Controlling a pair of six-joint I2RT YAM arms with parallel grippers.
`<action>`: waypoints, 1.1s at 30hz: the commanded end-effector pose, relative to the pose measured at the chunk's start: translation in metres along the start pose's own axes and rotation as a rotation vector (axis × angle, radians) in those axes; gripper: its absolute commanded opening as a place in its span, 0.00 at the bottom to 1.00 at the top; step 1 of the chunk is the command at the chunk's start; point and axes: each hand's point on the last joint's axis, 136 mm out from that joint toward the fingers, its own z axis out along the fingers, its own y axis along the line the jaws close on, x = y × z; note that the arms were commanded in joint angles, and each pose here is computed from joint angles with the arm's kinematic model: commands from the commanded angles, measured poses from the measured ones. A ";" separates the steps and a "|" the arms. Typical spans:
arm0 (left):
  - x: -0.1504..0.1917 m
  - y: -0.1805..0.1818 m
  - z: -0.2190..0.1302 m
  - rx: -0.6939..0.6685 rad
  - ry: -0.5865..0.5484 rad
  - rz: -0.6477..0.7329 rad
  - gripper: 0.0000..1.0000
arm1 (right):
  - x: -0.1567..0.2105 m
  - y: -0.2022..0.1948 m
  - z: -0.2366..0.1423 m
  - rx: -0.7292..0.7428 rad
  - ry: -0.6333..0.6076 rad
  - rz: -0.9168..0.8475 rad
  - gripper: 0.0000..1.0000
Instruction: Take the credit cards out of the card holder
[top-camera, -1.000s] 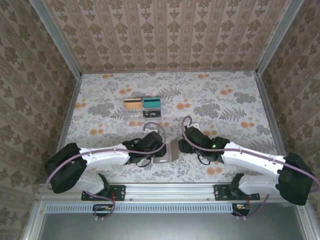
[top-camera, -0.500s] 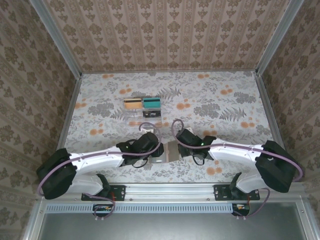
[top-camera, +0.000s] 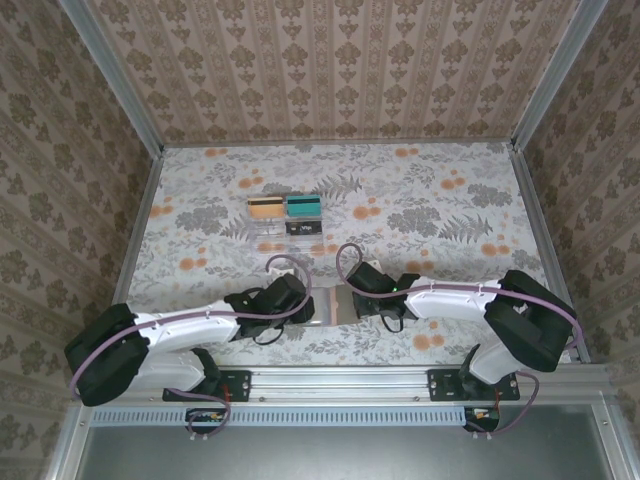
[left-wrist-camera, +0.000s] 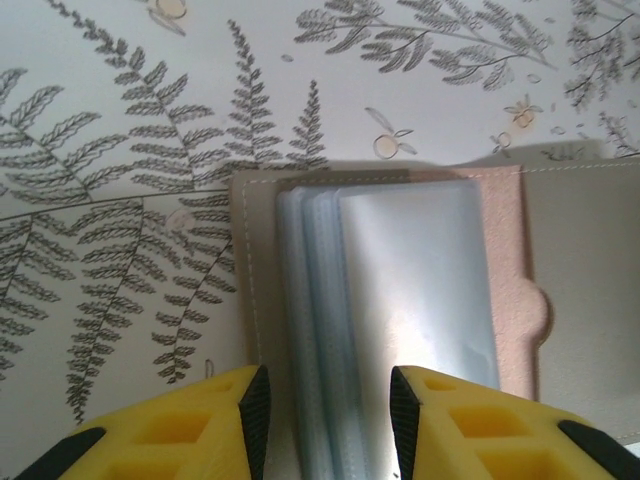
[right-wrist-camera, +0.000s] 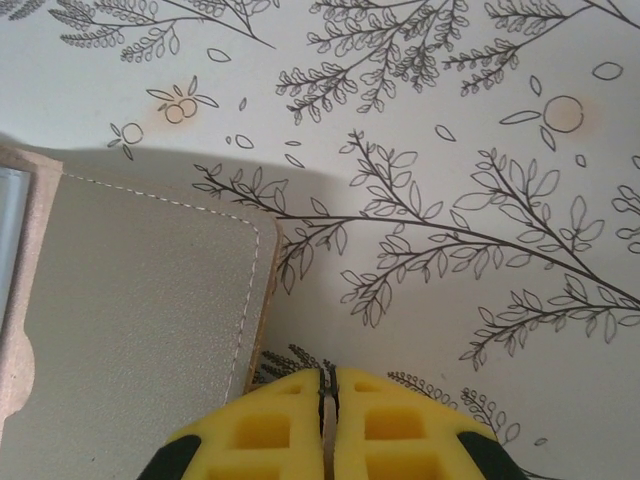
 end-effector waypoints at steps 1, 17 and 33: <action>-0.004 -0.001 0.000 0.026 -0.021 -0.024 0.40 | 0.007 0.001 0.005 -0.003 0.015 0.012 0.07; 0.006 -0.006 0.015 0.060 0.020 -0.028 0.41 | 0.014 0.006 0.010 -0.013 0.023 0.011 0.07; -0.004 -0.075 0.002 0.394 0.003 0.005 0.58 | 0.012 0.013 0.011 -0.042 0.020 0.022 0.08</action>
